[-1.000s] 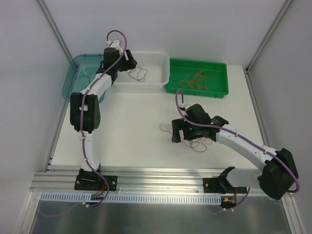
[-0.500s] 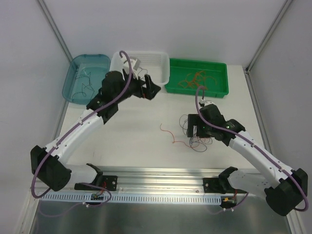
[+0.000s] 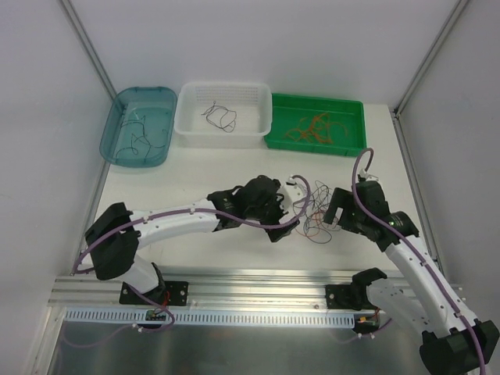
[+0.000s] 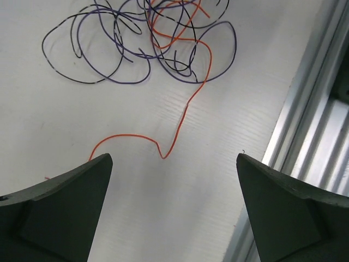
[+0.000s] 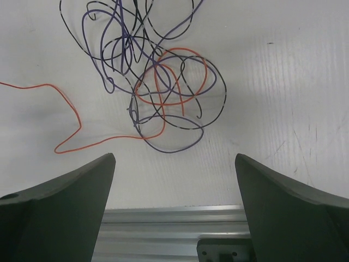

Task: Untangle the cables

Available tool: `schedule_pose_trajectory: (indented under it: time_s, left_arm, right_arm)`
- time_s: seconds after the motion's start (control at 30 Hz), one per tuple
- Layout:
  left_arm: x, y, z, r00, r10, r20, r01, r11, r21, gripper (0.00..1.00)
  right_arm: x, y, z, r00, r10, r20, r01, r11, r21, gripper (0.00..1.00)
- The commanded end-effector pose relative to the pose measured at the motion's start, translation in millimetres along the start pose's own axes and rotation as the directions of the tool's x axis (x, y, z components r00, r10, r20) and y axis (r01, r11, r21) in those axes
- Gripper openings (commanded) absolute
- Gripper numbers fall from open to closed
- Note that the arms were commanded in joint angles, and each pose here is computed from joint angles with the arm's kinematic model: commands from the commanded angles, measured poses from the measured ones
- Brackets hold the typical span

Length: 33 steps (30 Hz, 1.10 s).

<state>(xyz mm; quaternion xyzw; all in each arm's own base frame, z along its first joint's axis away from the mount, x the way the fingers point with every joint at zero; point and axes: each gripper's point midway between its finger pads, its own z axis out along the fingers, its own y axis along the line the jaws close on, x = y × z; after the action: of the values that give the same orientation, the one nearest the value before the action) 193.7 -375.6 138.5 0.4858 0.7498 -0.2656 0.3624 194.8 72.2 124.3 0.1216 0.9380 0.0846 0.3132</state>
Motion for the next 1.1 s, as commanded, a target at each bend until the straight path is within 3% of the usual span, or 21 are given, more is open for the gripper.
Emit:
schedule_pose_trajectory:
  time_s: [0.0,0.13,0.27,0.5,0.6,0.63,0.73,0.77,0.8,0.97,1.07]
  left_arm:
    - [1,-1,26,0.977,0.205,-0.053,-0.206,0.978,-0.011,0.99]
    - [3,-6,50,0.94,0.331,-0.085,-0.331,0.943,0.013,0.99]
    - [4,-7,71,0.926,0.363,-0.104,-0.361,0.932,0.035,0.95]
    - [37,-7,94,0.917,0.354,-0.183,-0.348,0.935,0.068,0.76]
    - [48,-4,93,0.917,0.337,-0.213,-0.334,0.941,0.052,0.53]
    - [53,-3,92,0.919,0.327,-0.221,-0.325,0.945,0.046,0.37]
    - [52,-3,85,0.927,0.304,-0.219,-0.305,0.952,0.03,0.16]
    - [51,-3,82,0.93,0.298,-0.216,-0.3,0.954,0.023,0.04]
    - [50,-3,76,0.935,0.284,-0.211,-0.287,0.958,0.014,0.0]
    - [34,-10,44,0.97,0.196,-0.143,-0.199,0.98,-0.012,0.0]
    - [8,-19,8,0.99,0.136,-0.037,-0.137,0.99,-0.014,0.0]
  right_arm:
    - [6,-5,-5,0.999,0.048,-0.001,-0.048,0.999,-0.005,0.96]
    - [5,-13,-11,0.998,0.055,0.019,-0.055,0.998,0.006,0.96]
    - [5,-18,-14,0.998,0.061,0.029,-0.061,0.998,0.013,0.96]
    - [6,-16,-11,0.996,0.085,0.035,-0.085,0.996,-0.006,0.96]
    - [8,-14,-7,0.996,0.088,0.021,-0.088,0.996,-0.018,0.96]
    - [8,-12,-5,0.996,0.091,0.016,-0.091,0.996,-0.023,0.96]
    - [10,-7,0,0.995,0.099,0.001,-0.099,0.994,-0.048,0.96]
    - [14,-7,3,0.995,0.099,-0.015,-0.1,0.994,-0.046,0.96]
    - [13,-1,5,0.995,0.1,-0.02,-0.101,0.992,-0.074,0.96]
    - [17,19,14,0.993,0.08,-0.09,-0.093,0.983,-0.158,0.96]
    - [12,32,18,0.993,0.05,-0.107,-0.072,0.976,-0.206,0.95]
